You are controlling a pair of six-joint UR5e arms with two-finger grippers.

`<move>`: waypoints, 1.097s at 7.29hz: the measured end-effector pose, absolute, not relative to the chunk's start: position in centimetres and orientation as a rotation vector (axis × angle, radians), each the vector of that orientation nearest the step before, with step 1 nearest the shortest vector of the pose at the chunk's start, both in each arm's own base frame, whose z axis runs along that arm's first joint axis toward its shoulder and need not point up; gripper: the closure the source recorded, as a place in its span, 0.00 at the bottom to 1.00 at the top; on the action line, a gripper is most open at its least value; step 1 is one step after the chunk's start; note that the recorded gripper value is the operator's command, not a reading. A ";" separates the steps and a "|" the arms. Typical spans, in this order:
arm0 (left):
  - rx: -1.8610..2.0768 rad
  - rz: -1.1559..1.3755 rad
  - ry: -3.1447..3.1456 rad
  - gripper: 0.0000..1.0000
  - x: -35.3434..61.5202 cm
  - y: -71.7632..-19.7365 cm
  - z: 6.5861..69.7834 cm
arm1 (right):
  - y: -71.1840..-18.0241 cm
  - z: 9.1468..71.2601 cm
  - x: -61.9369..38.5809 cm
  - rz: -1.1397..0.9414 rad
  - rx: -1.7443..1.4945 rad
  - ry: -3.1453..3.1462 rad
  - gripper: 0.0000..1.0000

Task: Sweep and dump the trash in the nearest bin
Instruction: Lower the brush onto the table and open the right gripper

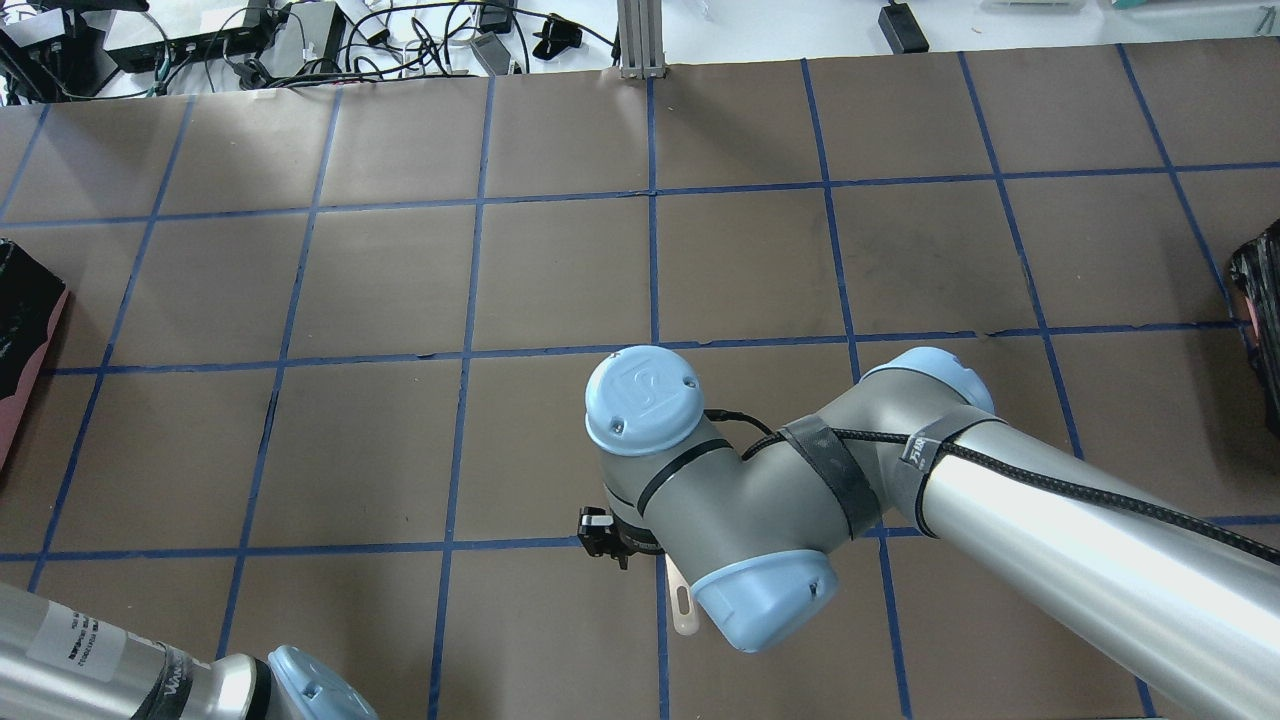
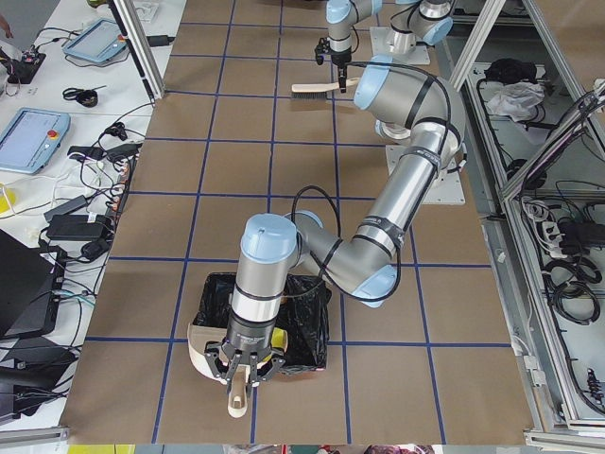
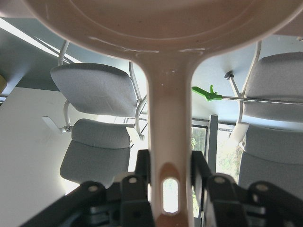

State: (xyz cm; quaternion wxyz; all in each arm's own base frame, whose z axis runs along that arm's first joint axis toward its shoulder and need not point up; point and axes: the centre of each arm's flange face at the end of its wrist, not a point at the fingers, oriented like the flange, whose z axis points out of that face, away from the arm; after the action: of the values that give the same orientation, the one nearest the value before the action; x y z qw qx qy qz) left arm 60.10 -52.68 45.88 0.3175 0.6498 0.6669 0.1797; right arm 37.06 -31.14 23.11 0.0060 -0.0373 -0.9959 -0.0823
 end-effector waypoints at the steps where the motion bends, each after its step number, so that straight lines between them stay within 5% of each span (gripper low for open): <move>1: 1.714 0.532 1.741 1.00 58.3 -53.7 46.3 | -31.8 23.9 37.1 -0.217 -0.114 -3.128 0.07; 8: 1.677 0.571 1.636 1.00 54.4 -54.3 46.5 | -44.5 46.0 35.7 0.042 0.025 -3.180 0.00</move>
State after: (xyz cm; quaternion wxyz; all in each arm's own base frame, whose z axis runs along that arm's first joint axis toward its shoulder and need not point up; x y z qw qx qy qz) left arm 54.42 -54.34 46.49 0.3571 0.6497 0.6336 0.2213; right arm 35.72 -44.45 45.99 -0.0194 0.0077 -0.9997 0.0131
